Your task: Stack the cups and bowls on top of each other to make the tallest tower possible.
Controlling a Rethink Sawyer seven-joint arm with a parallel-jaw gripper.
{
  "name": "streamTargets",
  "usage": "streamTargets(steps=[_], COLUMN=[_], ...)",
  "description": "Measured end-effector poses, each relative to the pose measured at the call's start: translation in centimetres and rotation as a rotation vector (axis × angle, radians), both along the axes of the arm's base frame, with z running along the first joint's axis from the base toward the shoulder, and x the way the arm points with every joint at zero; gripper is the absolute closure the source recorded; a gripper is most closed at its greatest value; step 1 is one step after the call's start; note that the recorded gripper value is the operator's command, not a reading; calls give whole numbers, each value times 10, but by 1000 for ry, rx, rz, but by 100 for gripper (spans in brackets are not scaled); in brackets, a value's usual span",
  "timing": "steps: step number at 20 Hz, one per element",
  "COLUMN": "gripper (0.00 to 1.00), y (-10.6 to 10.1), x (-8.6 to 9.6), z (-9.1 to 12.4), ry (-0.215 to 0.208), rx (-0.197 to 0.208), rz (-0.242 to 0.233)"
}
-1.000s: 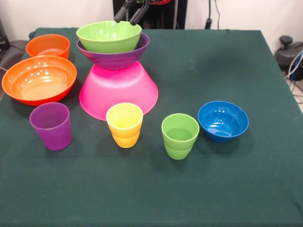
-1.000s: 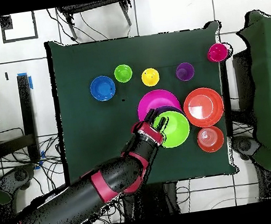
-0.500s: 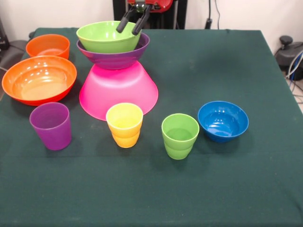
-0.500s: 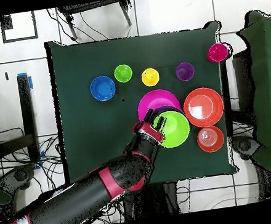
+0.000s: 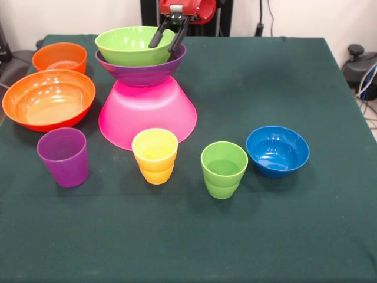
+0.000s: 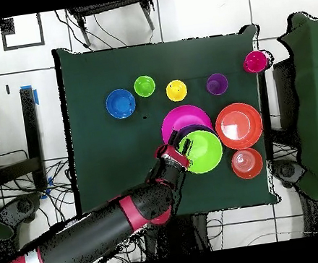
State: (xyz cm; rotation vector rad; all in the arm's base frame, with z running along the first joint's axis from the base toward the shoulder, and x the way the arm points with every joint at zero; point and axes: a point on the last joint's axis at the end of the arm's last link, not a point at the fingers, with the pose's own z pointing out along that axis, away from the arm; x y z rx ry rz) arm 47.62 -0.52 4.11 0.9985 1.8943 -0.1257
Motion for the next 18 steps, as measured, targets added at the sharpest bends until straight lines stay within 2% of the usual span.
streamTargets(steps=[18], gripper=[0], y=[3], x=[3], z=[6], ry=[-15], rx=[11], rz=[-1])
